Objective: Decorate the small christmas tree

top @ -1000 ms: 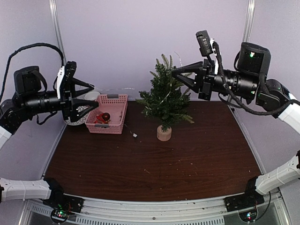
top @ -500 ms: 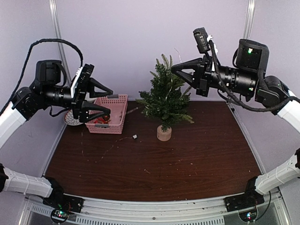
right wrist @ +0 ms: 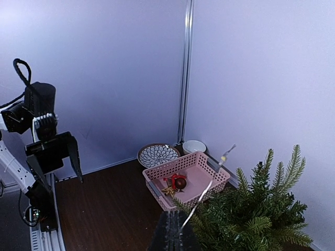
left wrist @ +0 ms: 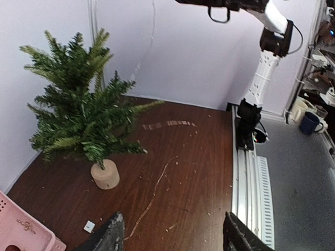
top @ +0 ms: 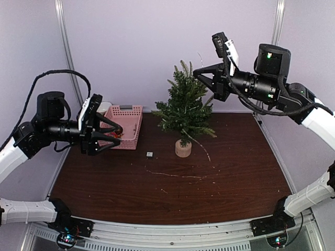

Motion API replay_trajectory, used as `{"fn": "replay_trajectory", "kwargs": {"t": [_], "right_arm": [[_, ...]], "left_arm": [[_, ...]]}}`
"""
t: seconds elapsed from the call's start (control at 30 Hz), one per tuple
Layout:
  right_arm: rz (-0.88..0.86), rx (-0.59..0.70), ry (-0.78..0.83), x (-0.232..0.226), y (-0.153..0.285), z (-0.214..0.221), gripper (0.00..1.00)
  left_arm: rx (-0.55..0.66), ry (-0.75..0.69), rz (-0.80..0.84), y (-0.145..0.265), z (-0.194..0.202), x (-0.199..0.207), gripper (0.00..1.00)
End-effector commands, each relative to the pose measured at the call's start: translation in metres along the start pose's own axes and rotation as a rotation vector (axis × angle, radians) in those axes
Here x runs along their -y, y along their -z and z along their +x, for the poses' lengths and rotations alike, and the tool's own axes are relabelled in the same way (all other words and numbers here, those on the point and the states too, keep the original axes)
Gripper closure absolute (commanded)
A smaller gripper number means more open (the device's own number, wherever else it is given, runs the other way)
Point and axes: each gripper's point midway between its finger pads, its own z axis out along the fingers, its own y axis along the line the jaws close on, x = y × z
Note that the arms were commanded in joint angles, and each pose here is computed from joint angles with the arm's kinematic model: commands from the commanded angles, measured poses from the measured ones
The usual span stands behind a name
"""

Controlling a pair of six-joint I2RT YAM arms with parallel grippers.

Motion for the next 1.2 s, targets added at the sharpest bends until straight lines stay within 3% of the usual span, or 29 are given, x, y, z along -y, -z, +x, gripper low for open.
{"fn": "replay_trajectory", "kwargs": {"t": [0.0,0.23,0.5,0.63,0.83,1.0,1.17], "right_arm": [[-0.052,0.057,-0.003,-0.008,0.002,-0.019,1.00],[-0.145,0.087,-0.021,-0.023,0.001,-0.027,1.00],[-0.199,0.114,-0.031,-0.031,-0.005,-0.037,1.00],[-0.197,0.122,-0.026,-0.030,-0.006,-0.042,1.00],[-0.183,0.137,-0.014,-0.027,-0.008,-0.047,1.00],[-0.183,0.150,-0.013,-0.024,-0.010,-0.053,1.00],[-0.170,0.154,-0.010,-0.019,-0.009,-0.055,1.00]], "left_arm": [[0.153,0.021,-0.135,-0.003,-0.056,-0.035,0.36],[0.223,0.006,-0.033,-0.045,-0.077,-0.042,0.38],[0.215,-0.002,0.049,-0.098,-0.081,-0.037,0.40],[0.224,0.007,0.071,-0.108,-0.082,-0.035,0.48],[0.221,0.026,0.066,-0.115,-0.076,-0.040,0.71],[0.216,0.032,0.049,-0.120,-0.075,-0.045,0.69],[0.224,0.025,0.069,-0.121,-0.078,-0.043,0.96]]}}
